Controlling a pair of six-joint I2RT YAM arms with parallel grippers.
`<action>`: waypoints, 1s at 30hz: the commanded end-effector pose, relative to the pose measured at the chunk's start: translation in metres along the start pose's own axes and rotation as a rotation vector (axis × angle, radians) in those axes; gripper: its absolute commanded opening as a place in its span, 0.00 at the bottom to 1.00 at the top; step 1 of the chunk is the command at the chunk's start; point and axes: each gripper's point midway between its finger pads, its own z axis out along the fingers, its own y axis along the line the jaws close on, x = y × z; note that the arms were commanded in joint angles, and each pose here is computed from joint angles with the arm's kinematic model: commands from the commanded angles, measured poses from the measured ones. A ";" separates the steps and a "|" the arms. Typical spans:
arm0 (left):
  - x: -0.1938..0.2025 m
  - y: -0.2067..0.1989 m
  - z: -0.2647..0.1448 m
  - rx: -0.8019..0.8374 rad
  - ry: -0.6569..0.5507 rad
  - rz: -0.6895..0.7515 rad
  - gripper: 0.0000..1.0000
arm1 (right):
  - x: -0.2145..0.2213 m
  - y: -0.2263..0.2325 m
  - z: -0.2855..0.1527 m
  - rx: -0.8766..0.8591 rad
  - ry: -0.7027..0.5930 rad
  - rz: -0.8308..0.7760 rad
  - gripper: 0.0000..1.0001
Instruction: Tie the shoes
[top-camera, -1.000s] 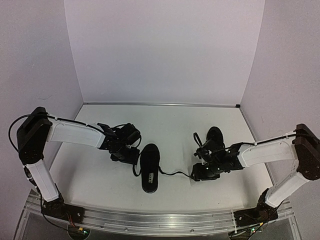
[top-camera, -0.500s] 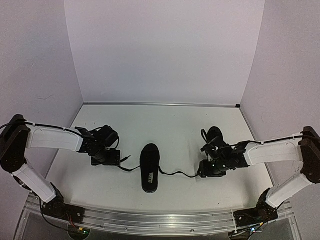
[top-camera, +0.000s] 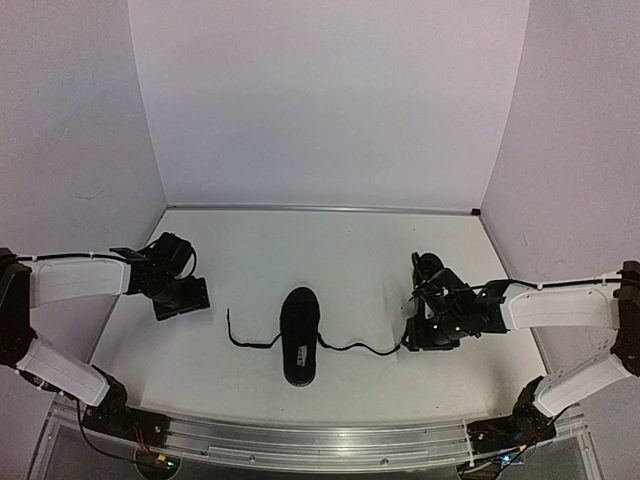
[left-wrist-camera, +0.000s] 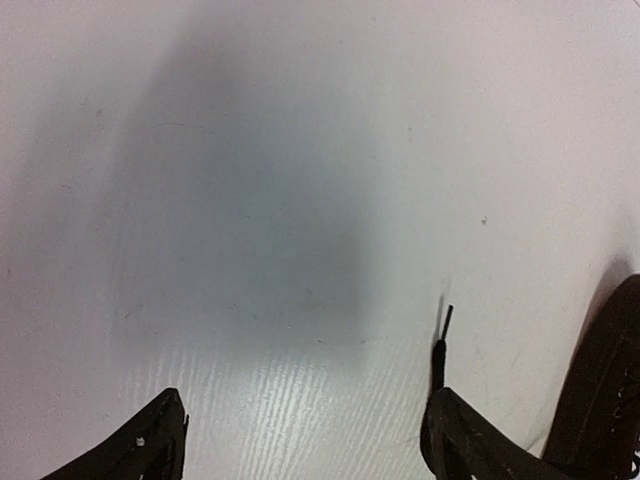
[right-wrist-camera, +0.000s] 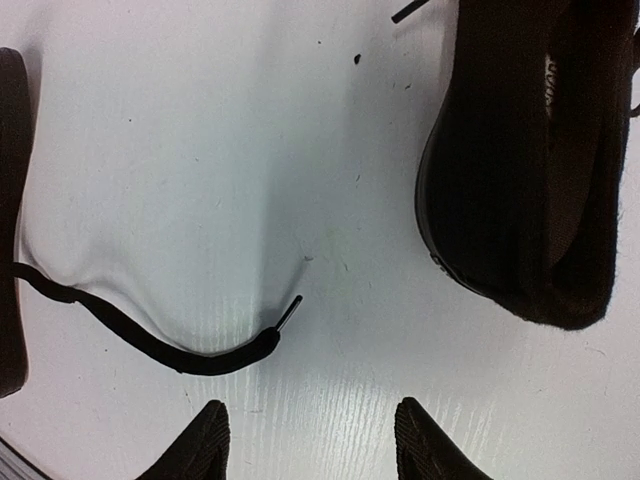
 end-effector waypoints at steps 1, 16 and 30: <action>-0.002 -0.035 0.001 0.164 0.019 0.053 0.75 | -0.003 0.003 -0.002 -0.010 0.000 -0.009 0.51; 0.049 -0.083 0.033 0.195 0.146 0.224 0.58 | 0.014 0.032 0.034 -0.102 0.073 0.141 0.50; 0.056 -0.084 0.041 0.138 0.146 0.286 0.57 | 0.022 0.019 0.069 0.018 0.111 0.128 0.36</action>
